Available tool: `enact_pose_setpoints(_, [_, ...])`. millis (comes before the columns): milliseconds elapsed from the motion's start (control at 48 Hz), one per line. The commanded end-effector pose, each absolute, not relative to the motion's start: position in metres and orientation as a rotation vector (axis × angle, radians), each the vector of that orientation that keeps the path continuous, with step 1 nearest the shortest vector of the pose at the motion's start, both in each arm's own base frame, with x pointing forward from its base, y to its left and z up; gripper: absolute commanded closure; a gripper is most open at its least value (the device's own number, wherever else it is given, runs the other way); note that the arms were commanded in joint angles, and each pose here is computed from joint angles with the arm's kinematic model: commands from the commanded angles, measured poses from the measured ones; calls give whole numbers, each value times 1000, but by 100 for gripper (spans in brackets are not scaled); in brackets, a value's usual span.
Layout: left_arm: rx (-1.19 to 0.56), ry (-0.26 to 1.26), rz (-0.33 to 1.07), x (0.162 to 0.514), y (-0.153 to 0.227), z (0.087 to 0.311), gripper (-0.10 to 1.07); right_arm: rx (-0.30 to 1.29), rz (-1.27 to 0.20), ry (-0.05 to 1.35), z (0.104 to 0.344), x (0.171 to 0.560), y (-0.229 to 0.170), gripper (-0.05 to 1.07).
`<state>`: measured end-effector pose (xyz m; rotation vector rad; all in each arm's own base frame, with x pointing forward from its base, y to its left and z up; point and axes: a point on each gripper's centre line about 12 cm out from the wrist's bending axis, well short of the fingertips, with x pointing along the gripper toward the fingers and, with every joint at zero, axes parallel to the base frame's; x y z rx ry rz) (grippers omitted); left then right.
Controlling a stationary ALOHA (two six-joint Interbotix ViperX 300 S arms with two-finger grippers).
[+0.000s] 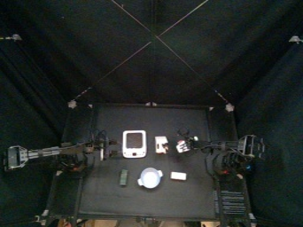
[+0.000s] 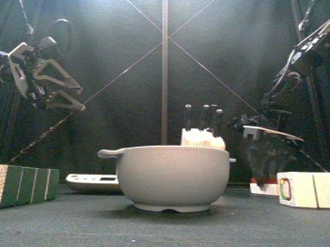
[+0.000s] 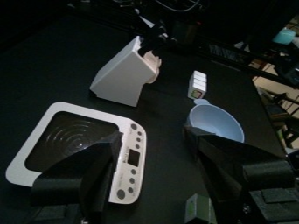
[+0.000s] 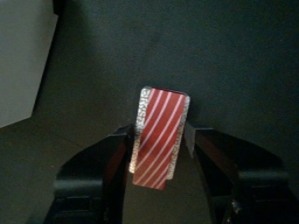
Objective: Grab salmon sushi
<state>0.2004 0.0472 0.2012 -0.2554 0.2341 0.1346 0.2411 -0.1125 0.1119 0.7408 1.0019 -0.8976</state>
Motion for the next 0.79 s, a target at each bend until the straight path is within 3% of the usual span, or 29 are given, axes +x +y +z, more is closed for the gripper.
enact_pose_setpoints(0, [-251,218,133,203,49,206,5,748,-900,988,114,242,-115,28])
enact_pose_setpoints(146, [-251,218,133,203,49,206,5,753,-906,990,115,242,-115,34])
enact_pose_setpoints(500, [-252,219,133,203,49,206,5,736,-887,872,158,245,-118,34])
enact_pose_setpoints(771, [-253,219,133,203,49,206,5,737,-871,832,167,240,-115,35])
